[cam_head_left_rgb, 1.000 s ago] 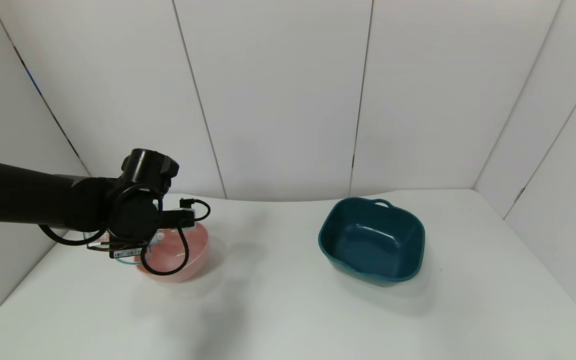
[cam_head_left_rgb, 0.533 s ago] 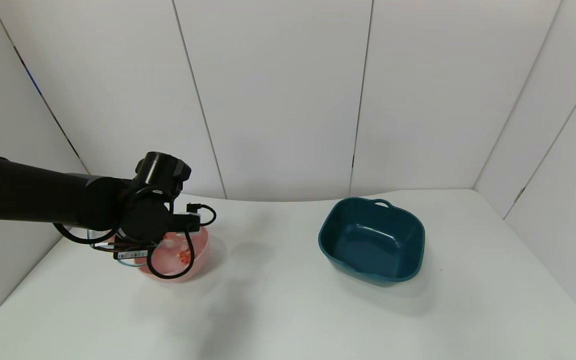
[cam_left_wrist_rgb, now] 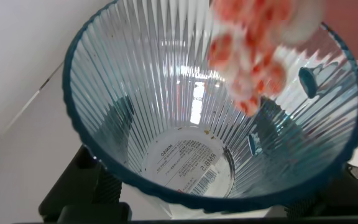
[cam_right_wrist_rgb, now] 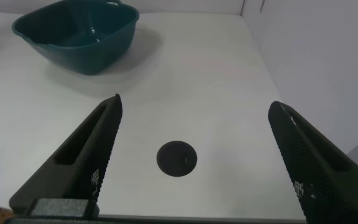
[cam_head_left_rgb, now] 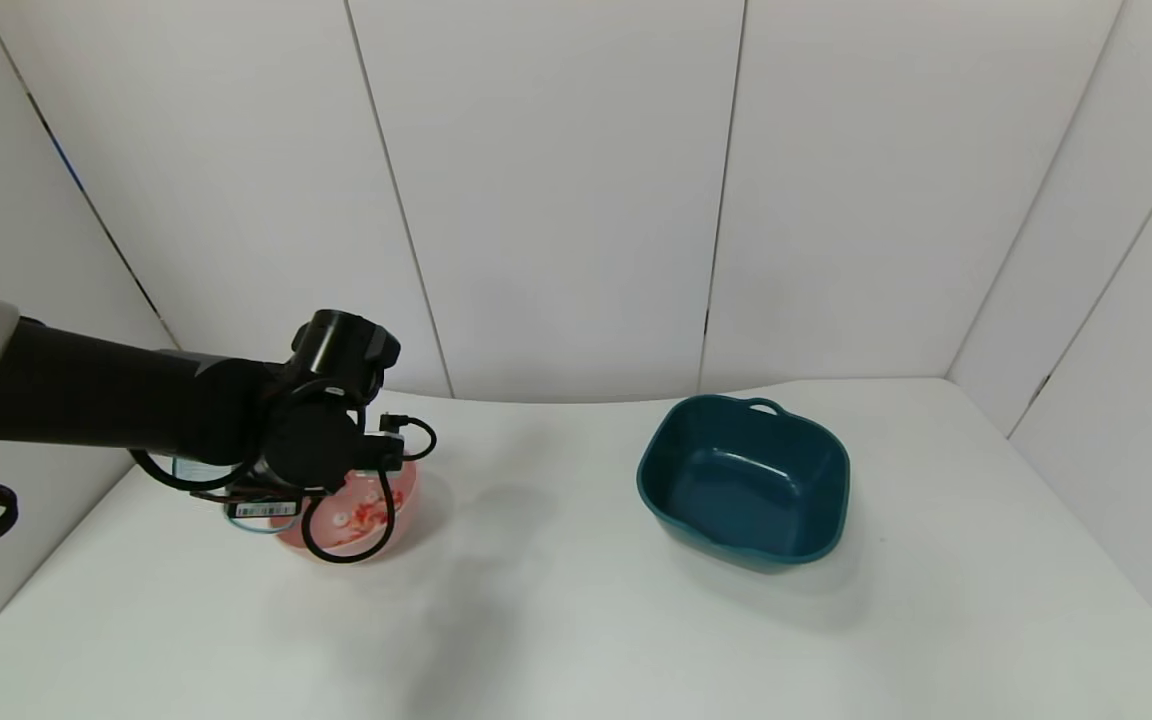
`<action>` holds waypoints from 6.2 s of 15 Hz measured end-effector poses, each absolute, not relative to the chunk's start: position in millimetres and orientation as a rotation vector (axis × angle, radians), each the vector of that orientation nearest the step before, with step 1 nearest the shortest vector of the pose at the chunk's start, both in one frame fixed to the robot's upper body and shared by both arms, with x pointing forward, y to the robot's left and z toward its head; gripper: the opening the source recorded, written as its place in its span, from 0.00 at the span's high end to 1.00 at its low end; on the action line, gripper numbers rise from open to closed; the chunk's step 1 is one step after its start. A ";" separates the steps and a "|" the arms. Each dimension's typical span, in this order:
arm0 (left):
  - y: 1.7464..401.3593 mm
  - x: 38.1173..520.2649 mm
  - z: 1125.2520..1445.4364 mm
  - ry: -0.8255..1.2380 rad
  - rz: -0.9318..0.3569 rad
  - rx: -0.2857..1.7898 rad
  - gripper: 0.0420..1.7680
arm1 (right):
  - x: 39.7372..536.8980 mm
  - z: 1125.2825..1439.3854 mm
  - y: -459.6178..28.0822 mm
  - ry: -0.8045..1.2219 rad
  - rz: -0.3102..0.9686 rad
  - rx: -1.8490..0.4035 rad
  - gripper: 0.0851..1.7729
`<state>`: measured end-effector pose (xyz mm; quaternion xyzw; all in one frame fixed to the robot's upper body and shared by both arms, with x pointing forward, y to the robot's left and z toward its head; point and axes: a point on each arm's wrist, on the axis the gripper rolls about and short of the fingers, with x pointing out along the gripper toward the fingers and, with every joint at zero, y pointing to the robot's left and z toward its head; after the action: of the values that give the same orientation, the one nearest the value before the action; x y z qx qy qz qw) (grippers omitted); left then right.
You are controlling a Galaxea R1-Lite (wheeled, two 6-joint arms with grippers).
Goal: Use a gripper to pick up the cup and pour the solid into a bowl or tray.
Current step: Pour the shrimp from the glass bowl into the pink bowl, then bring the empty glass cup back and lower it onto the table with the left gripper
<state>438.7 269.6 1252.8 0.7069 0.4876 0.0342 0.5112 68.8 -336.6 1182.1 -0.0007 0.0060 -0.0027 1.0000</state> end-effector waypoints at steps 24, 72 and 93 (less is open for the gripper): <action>264.2 433.3 1271.4 1.115 0.127 1.687 0.25 | 68.8 1182.2 -336.6 0.011 -0.006 -0.001 0.04; 470.3 460.8 1200.7 0.268 0.194 -0.073 0.25 | 68.9 1181.9 -336.7 0.013 -0.008 0.004 0.04; 484.0 479.9 1151.3 0.329 0.210 -0.083 0.25 | 69.1 1182.1 -336.7 0.018 -0.008 0.004 0.04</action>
<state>479.9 484.0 1151.3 -0.0415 0.1632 0.1044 0.9802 69.1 -336.7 1182.1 0.0021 0.0088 -0.0038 1.0000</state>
